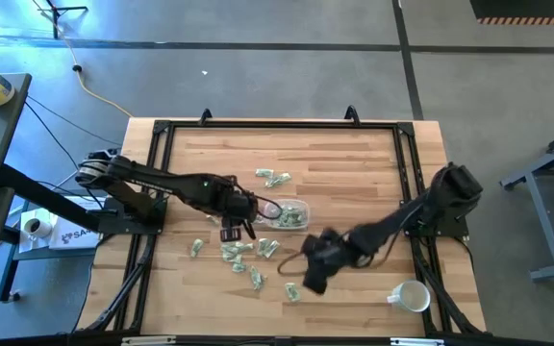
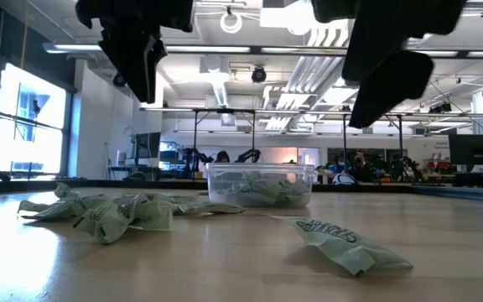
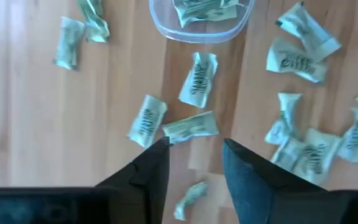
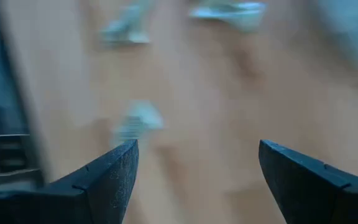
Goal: Pick and place Stevia / Truvia into bins
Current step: Put the stevia packet into the transparent container
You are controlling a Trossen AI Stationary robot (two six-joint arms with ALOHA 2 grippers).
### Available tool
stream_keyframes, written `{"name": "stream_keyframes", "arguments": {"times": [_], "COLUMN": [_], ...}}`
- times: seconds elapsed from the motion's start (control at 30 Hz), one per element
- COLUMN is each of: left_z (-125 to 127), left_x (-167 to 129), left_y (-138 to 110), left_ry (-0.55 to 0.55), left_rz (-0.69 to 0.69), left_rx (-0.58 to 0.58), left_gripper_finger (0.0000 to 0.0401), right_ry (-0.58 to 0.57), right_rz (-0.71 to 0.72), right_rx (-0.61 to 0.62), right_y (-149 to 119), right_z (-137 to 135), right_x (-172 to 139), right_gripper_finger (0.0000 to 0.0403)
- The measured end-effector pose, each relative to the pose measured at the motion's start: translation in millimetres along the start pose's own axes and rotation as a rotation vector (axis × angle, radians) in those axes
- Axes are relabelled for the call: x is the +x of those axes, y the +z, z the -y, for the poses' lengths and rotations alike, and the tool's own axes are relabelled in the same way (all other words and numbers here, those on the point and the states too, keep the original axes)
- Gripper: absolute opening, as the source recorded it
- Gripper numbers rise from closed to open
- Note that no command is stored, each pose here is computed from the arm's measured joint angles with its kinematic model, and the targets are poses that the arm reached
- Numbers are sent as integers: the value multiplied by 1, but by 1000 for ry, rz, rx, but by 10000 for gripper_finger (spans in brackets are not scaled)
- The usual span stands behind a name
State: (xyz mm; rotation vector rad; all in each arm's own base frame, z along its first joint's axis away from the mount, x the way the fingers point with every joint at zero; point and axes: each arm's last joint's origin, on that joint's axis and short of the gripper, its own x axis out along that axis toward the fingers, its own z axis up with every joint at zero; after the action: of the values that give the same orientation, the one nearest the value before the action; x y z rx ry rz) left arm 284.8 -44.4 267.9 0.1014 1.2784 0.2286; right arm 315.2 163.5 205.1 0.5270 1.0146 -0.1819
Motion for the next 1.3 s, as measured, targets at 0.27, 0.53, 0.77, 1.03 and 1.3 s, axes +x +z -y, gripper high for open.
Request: {"name": "stream_keyframes", "arguments": {"times": [0.27, 0.53, 0.77, 1.03, 1.3], "left_z": [10, 12, 11, 11, 11], "left_x": [-4, -5, -5, -5, -5], "left_y": [-7, -10, -11, -11, -10], "left_ry": [51, 102, 107, 105, 105], "left_rz": [-27, -26, -43, -36, -34], "left_rx": [86, 102, 102, 101, 98], "left_gripper_finger": [176, 203, 197, 186, 184], "right_ry": [-13, -116, -239, -369, -667], "right_rz": [-42, 31, 24, 1, -25], "right_rx": [126, -168, -330, -287, -165], "right_y": [-37, -40, -33, -34, -40], "right_z": [-18, -40, -63, -69, -43], "right_x": [42, 70, 87, 86, 67], "right_gripper_finger": [321, 321, 321, 319, 289]}}
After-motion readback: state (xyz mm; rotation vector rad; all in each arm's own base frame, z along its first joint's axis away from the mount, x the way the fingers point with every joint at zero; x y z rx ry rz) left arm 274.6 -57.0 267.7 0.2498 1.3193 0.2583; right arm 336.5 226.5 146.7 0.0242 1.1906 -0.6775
